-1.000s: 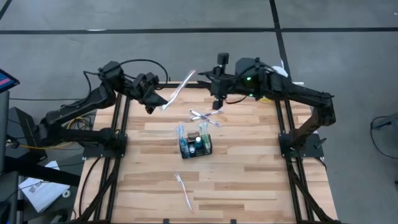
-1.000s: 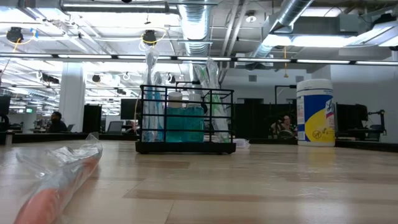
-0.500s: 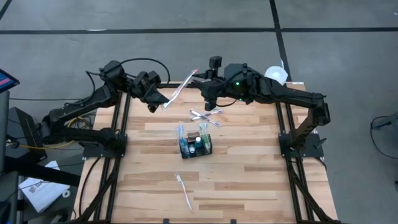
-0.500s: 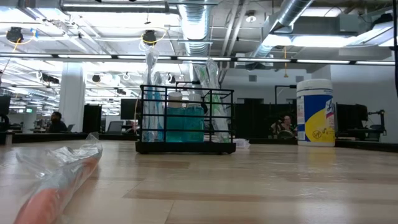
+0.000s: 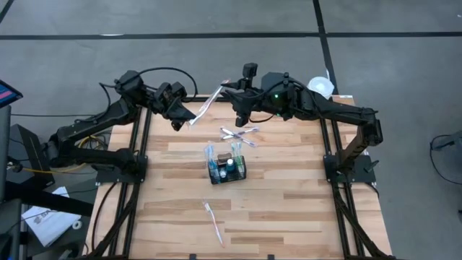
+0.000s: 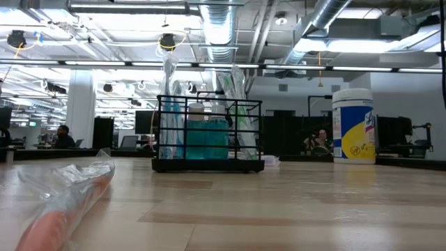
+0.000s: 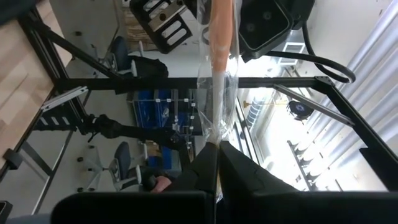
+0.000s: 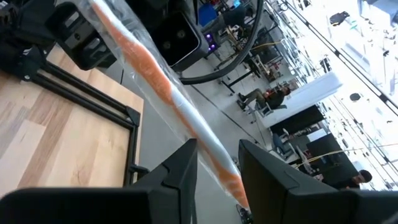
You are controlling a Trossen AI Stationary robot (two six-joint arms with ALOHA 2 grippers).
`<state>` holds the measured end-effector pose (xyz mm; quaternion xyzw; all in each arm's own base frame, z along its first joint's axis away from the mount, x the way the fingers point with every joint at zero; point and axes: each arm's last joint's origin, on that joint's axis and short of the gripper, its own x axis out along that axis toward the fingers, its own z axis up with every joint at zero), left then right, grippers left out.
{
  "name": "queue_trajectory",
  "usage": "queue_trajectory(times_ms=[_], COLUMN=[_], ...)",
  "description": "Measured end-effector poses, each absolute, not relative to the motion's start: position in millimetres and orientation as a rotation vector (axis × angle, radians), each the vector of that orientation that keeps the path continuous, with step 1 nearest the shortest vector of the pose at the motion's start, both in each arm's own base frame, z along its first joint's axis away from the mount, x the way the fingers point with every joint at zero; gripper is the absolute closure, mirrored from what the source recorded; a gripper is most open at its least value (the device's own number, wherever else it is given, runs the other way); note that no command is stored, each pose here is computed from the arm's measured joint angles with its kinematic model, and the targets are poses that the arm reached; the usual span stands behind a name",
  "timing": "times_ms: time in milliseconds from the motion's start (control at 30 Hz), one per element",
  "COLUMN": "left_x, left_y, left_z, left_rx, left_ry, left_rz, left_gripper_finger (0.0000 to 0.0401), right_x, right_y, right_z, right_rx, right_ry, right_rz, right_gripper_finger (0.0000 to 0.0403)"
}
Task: Pick & Place toothbrushing station
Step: Put the left orange toothbrush into the mesh organizer
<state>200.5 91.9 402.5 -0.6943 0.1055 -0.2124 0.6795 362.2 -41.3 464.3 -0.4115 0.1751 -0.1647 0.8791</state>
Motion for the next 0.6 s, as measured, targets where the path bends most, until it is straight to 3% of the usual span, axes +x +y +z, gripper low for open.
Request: queue_trajectory(times_ms=[600], left_x=[204.8], left_y=[80.5], left_z=[404.3], left_rx=[-1.55], left_ry=[0.27], left_rz=[-0.532], left_gripper_finger=[0.04], right_x=[362.8], right_y=[-35.4], right_z=[462.9], right_rx=[-0.933], right_ry=[0.376], right_rz=[-0.29], right_gripper_finger=[0.0307])
